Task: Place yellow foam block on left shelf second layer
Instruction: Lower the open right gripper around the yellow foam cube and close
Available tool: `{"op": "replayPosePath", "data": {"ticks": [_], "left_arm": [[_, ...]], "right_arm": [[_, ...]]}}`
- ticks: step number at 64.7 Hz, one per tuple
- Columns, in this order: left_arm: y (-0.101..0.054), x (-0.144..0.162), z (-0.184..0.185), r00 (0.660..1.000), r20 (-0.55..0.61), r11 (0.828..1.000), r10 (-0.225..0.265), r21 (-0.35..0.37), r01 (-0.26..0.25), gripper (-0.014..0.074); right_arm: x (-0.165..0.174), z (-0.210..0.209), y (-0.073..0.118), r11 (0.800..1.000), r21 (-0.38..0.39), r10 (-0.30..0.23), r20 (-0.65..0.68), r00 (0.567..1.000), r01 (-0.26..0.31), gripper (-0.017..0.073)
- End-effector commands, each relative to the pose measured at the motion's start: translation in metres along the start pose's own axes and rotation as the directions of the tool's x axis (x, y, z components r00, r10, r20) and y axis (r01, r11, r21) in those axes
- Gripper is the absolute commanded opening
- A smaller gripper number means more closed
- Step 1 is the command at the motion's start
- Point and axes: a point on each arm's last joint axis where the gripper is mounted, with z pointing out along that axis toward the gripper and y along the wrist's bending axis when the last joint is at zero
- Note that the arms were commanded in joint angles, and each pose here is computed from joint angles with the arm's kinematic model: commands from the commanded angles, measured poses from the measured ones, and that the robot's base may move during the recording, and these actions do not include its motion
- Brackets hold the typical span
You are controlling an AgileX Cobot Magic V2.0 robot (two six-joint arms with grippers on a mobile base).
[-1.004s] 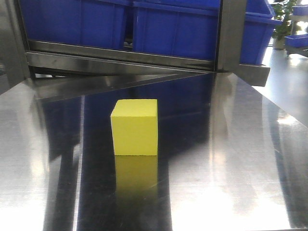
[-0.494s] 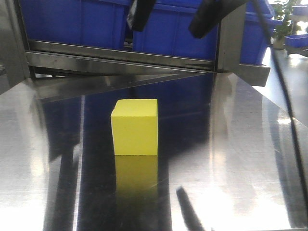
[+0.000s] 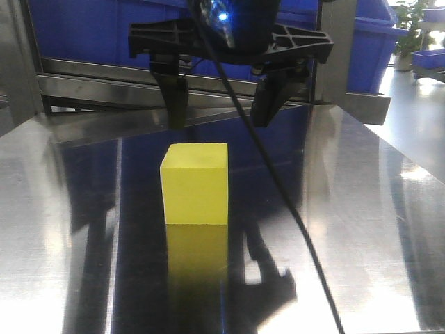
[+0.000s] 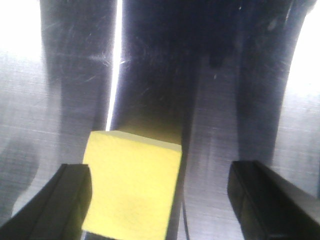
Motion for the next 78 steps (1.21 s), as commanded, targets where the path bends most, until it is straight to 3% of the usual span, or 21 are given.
{"op": "replayPosePath", "data": {"ticks": [1, 19, 56, 63, 72, 78], "left_arm": [[-0.002, 0.000, 0.000, 0.997, 0.072, 1.000, -0.004, 0.023, 0.002, 0.0136], [-0.002, 0.000, 0.000, 0.997, 0.072, 1.000, -0.004, 0.023, 0.002, 0.0136], [-0.002, 0.000, 0.000, 0.997, 0.072, 1.000, -0.004, 0.023, 0.002, 0.0136], [-0.002, 0.000, 0.000, 0.997, 0.072, 1.000, -0.004, 0.023, 0.002, 0.0136], [-0.002, 0.000, 0.000, 0.997, 0.072, 1.000, -0.004, 0.023, 0.002, 0.0136], [-0.002, 0.000, 0.000, 0.997, 0.072, 1.000, -0.004, 0.023, 0.002, 0.0136]], "right_arm": [[-0.012, -0.024, 0.010, 0.997, -0.076, -0.002, 0.117, 0.993, 0.011, 0.0625], [-0.012, -0.021, 0.014, 0.996, -0.087, 0.043, 0.131, 0.991, -0.031, 0.0625], [0.000, 0.020, 0.016, 1.000, 0.002, 0.025, 0.027, 0.999, -0.025, 0.0619], [0.000, 0.020, 0.016, 1.000, 0.001, 0.025, 0.027, 0.999, -0.025, 0.0543], [-0.001, 0.016, 0.016, 1.000, -0.007, 0.027, 0.036, 0.999, -0.027, 0.0344], [-0.003, 0.008, 0.016, 0.999, -0.024, 0.027, 0.059, 0.998, -0.026, 0.0277]]}}
